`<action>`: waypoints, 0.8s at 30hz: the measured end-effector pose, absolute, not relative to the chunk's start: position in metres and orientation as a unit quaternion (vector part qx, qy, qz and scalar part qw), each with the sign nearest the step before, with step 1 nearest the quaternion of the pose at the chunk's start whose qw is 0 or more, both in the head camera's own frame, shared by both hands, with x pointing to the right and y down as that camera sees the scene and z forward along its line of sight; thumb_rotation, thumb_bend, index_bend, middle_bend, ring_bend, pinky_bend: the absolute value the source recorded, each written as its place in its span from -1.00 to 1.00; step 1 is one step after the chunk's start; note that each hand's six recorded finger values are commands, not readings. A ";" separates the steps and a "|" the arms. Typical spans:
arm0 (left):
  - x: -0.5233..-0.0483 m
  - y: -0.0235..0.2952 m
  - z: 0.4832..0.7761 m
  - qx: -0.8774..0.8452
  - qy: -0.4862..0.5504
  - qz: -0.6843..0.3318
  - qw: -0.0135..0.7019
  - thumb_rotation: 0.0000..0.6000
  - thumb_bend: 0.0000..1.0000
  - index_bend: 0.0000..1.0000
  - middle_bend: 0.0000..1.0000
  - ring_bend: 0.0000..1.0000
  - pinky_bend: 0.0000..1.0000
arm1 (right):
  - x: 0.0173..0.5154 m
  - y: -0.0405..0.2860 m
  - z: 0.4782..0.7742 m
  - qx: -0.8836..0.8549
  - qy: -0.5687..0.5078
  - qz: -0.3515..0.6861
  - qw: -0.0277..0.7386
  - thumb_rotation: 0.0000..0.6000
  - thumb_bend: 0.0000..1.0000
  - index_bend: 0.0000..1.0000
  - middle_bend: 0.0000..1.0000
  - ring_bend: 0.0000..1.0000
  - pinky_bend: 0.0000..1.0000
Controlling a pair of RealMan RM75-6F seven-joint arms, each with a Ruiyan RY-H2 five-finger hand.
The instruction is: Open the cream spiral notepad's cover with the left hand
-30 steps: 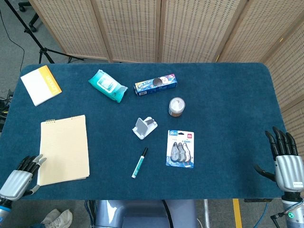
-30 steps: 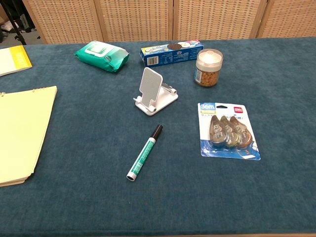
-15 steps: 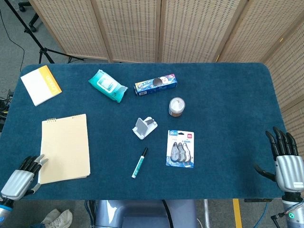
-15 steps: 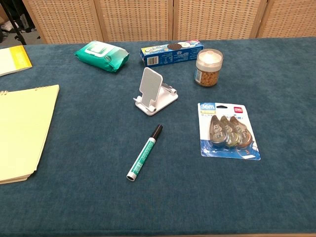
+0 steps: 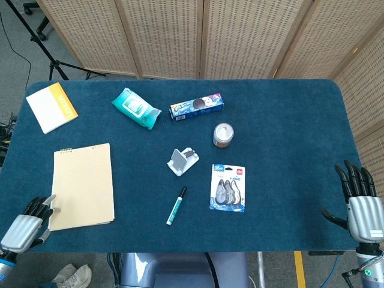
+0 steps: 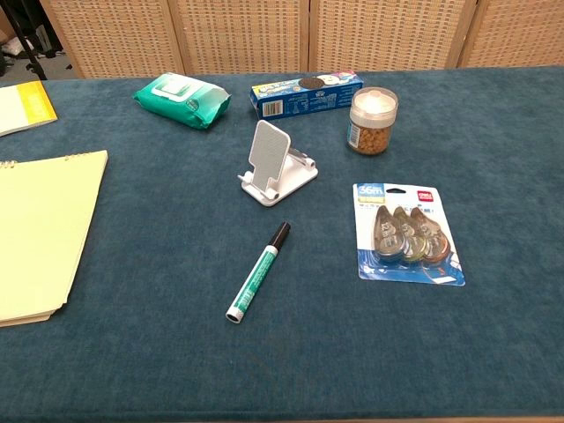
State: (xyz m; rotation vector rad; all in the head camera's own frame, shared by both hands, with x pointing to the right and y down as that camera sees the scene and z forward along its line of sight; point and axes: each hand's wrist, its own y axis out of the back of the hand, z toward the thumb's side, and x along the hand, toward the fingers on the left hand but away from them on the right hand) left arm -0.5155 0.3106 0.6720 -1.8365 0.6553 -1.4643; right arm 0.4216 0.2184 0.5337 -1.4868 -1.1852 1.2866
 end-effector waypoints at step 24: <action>-0.514 0.311 0.671 -0.717 0.265 -0.554 0.331 1.00 0.00 0.69 -1.00 -1.00 -1.00 | 0.421 0.219 0.534 -0.593 -0.472 0.510 0.407 1.00 -1.00 -1.00 -1.00 -1.00 -1.00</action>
